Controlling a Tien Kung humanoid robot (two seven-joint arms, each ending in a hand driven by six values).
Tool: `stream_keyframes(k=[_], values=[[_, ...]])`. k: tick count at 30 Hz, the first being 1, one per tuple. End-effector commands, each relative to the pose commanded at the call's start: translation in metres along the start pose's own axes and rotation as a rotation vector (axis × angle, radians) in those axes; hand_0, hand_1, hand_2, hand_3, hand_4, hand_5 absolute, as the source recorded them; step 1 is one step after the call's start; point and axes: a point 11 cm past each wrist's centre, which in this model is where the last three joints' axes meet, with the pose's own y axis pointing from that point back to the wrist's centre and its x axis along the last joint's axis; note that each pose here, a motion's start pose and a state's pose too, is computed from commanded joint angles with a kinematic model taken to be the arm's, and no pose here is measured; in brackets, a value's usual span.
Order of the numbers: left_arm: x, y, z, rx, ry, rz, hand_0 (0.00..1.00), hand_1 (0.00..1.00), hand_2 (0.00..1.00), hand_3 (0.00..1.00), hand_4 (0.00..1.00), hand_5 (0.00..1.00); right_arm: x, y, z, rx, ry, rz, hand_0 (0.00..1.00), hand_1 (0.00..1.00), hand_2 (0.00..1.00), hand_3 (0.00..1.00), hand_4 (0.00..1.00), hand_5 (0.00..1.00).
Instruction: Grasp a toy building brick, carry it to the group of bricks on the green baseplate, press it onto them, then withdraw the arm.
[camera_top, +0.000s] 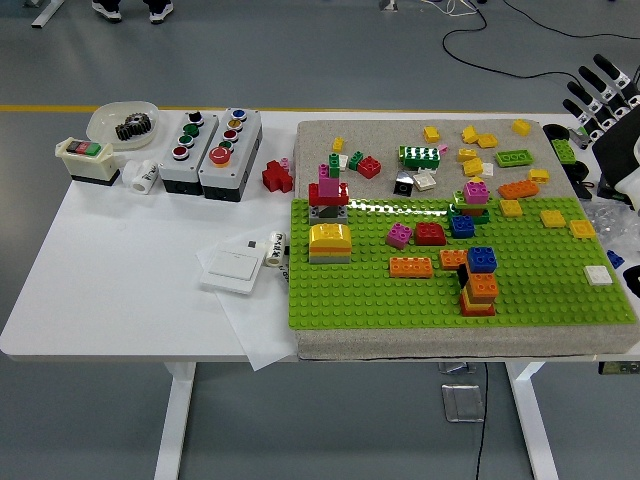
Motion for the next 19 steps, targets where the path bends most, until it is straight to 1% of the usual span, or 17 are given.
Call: stream_keyframes(k=[19], values=[[-0.0017,-0.0001,-0.0007,0.002,0.0,-0.001,0.427,0.483,0.529,0.596,0.619,0.762,-0.0007,0.0011,0.0045,-0.013,-0.005,-0.001,0.963,0.843,0.852,0.848,0.998,0.948]])
